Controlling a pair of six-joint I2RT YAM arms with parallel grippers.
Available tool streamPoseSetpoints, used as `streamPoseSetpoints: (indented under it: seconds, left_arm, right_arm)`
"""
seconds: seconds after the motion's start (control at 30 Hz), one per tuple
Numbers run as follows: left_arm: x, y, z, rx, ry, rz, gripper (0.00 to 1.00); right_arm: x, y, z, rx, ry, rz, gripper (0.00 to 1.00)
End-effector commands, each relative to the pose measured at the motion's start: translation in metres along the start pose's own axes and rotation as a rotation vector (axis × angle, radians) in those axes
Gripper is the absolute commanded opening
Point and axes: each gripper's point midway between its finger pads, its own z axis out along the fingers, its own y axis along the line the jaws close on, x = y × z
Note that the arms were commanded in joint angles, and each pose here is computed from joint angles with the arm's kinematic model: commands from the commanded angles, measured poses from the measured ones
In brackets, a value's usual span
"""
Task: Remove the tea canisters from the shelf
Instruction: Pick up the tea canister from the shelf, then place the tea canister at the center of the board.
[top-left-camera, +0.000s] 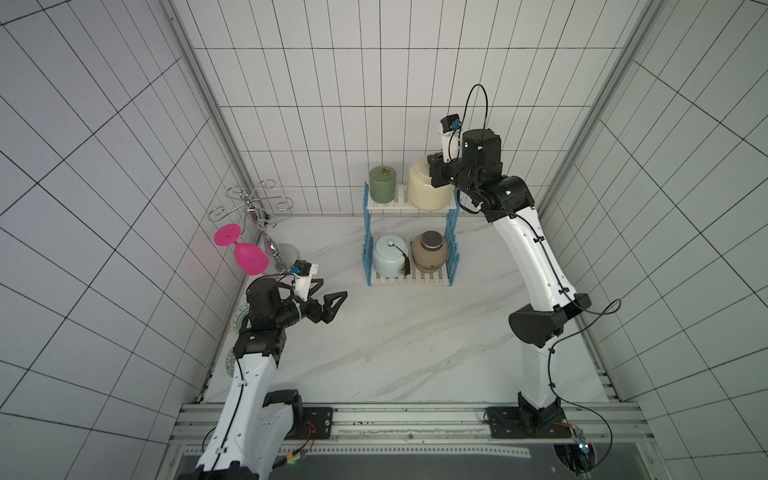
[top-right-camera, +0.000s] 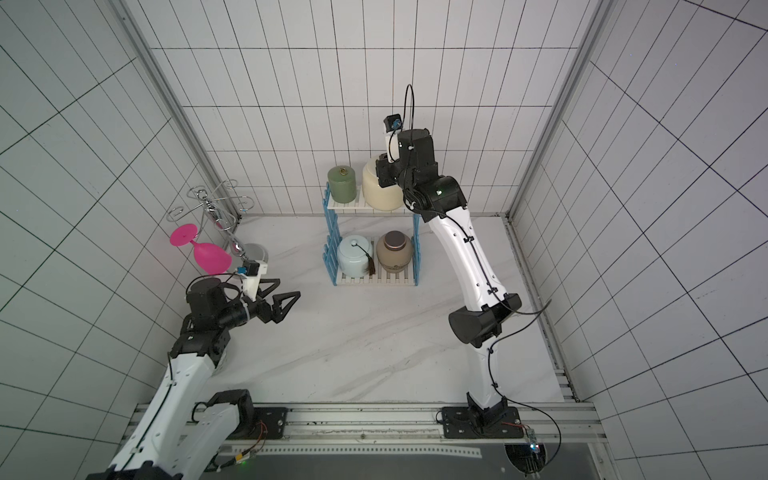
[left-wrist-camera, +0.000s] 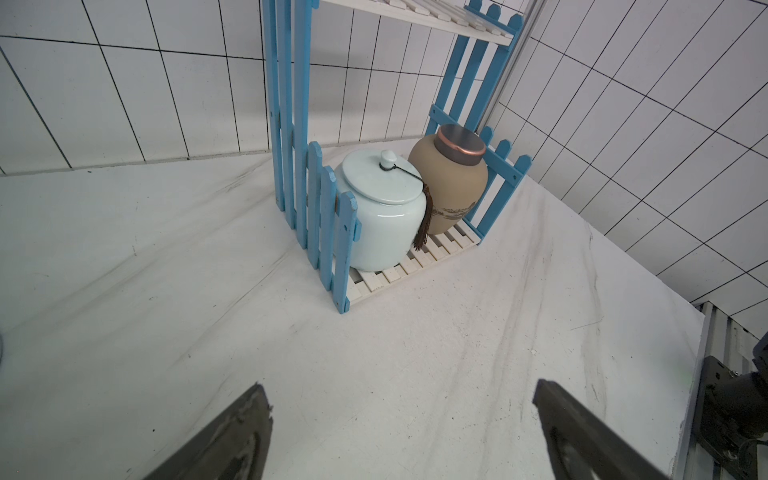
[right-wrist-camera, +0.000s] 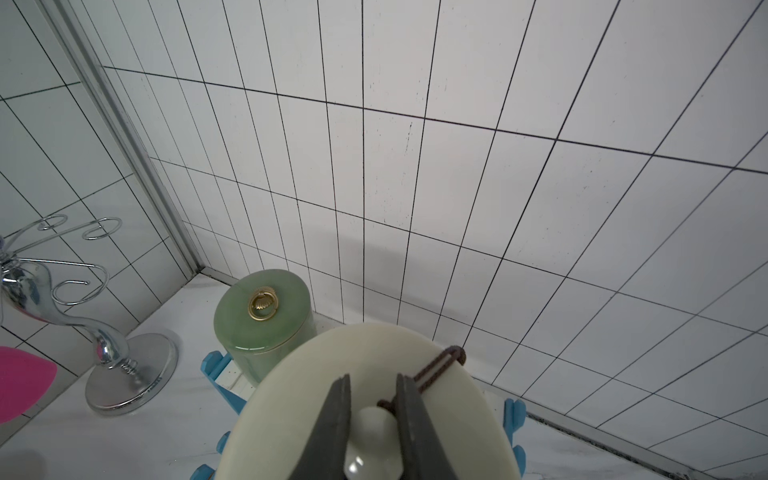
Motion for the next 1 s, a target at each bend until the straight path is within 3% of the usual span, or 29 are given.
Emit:
streamPoseSetpoints:
  seconds: [0.0,0.3,0.53,0.97]
  left_arm:
    - [-0.002,-0.005,0.0,0.019,-0.014,0.018,0.99]
    - [0.0,-0.007,0.001,0.029,-0.006,0.012,0.99]
    - [0.001,-0.005,0.002,0.026,-0.002,0.007,0.99]
    - [0.001,-0.001,0.001,0.016,-0.004,-0.004,0.99]
  right_arm:
    - [-0.065,-0.008,-0.056,0.02,-0.202,0.049,0.0]
    - [-0.046,-0.019,-0.096,0.059,-0.162,0.066,0.0]
    - [-0.021,-0.033,-0.143,0.103,-0.206,0.092,0.0]
    - [0.089,-0.052,-0.184,0.177,-0.179,0.127,0.0]
